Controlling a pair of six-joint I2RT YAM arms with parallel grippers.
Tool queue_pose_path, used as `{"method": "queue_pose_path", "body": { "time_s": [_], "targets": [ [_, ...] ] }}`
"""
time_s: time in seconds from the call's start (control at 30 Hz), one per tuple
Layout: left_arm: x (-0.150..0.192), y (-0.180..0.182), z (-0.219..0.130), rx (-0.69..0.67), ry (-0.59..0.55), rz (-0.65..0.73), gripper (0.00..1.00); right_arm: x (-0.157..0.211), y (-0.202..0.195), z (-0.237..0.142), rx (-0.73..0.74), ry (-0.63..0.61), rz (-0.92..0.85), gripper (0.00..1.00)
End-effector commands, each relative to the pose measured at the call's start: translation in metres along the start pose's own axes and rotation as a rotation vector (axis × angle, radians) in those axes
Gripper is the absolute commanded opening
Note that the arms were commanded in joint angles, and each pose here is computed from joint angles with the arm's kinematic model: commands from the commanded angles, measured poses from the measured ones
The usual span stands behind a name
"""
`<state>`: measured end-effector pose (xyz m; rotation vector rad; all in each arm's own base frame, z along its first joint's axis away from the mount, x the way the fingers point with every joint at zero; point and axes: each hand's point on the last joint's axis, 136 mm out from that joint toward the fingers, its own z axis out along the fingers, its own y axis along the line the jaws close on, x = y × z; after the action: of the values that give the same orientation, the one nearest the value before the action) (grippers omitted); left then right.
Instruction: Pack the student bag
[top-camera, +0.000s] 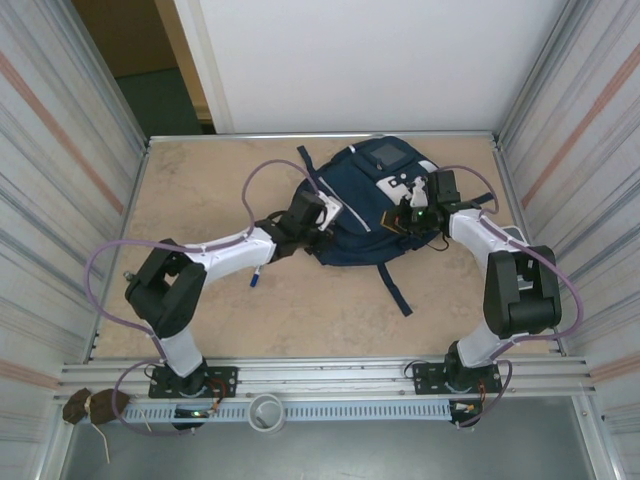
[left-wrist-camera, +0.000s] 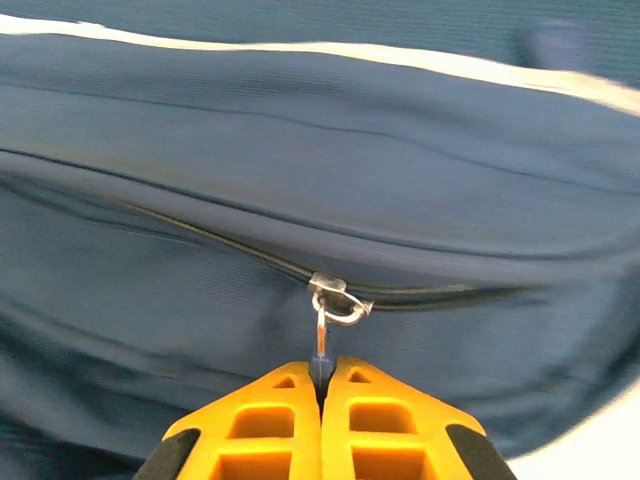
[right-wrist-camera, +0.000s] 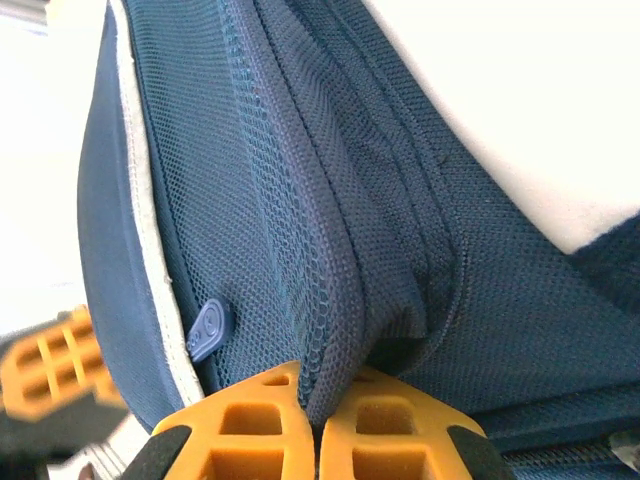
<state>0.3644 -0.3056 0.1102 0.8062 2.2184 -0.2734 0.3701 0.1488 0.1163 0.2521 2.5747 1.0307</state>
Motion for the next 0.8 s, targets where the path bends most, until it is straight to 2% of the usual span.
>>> {"method": "queue_pose_path", "body": {
  "time_s": [0.0,0.17,0.33,0.5,0.63,0.77],
  "targets": [
    [0.005,0.059,-0.011,-0.186,0.024,-0.007,0.00,0.003,0.001,-0.019,-0.002,0.041,-0.092,0.00],
    [0.009,0.054,-0.013,-0.138,0.031,0.007,0.00,0.001,0.009,-0.018,-0.026,0.089,-0.130,0.00],
    [0.014,0.020,-0.028,-0.033,-0.001,0.017,0.00,-0.011,0.019,-0.014,-0.031,0.118,-0.171,0.00],
    [0.014,-0.023,-0.038,0.084,-0.029,0.019,0.00,-0.038,0.012,-0.020,0.016,0.069,-0.145,0.04],
    [-0.003,-0.057,-0.035,0.139,-0.048,0.041,0.00,-0.060,0.007,-0.024,0.037,0.026,-0.092,0.15],
    [-0.018,-0.078,-0.026,0.157,-0.047,0.053,0.00,-0.054,0.004,-0.033,0.064,-0.010,-0.071,0.34]
  ]
}}
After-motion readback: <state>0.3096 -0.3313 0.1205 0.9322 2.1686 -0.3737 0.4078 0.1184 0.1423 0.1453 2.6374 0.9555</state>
